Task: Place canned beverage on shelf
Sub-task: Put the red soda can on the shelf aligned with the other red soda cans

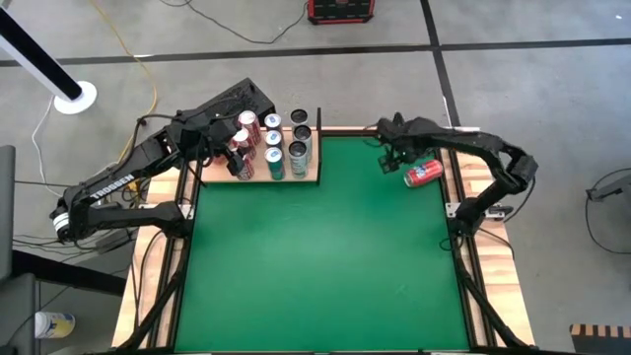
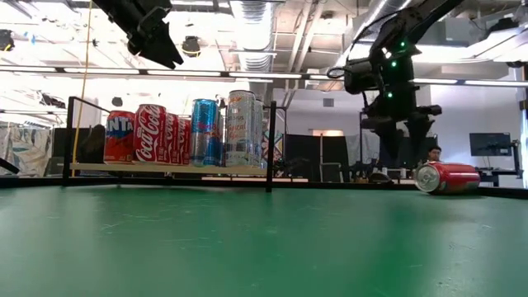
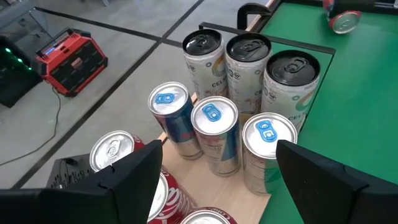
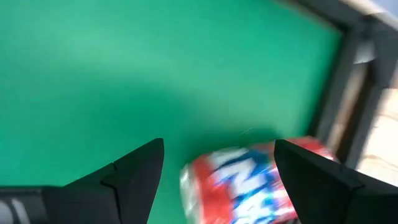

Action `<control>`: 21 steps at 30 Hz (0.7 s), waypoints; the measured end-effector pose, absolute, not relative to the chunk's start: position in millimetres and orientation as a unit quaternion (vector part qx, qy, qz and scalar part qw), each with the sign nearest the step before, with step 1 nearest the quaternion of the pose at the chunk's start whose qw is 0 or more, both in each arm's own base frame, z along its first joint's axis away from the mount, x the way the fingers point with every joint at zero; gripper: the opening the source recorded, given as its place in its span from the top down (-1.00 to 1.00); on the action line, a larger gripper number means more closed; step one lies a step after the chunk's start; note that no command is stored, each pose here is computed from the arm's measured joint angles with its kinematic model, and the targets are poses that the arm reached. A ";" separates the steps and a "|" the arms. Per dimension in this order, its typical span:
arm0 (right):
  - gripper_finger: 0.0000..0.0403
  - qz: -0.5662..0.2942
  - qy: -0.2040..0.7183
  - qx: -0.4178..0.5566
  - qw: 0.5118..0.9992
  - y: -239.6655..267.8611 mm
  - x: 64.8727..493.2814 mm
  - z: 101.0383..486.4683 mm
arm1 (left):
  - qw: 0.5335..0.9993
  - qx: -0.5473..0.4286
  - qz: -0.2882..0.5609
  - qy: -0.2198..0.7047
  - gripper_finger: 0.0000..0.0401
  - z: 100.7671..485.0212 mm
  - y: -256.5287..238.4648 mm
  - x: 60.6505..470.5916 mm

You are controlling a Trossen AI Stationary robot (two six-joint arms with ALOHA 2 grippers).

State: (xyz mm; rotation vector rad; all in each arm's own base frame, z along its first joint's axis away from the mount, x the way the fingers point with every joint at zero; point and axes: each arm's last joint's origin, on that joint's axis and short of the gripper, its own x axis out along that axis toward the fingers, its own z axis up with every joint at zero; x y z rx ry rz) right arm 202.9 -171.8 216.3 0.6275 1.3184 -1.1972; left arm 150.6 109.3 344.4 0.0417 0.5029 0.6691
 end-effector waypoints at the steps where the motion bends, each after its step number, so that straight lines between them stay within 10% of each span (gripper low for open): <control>1: -0.63 -0.492 0.575 0.268 0.596 -165.2 206.6 216.9 | 0.914 0.020 0.323 0.244 -0.49 344.4 109.2 150.7; 12: -0.63 -0.164 0.744 0.009 0.647 -112.1 230.0 238.0 | 0.924 0.011 0.302 0.236 -0.49 344.0 109.9 154.3; 21: -0.63 -0.054 0.797 -0.208 0.564 -102.0 228.6 241.7 | 0.930 0.000 0.288 0.227 -0.49 344.3 109.5 155.7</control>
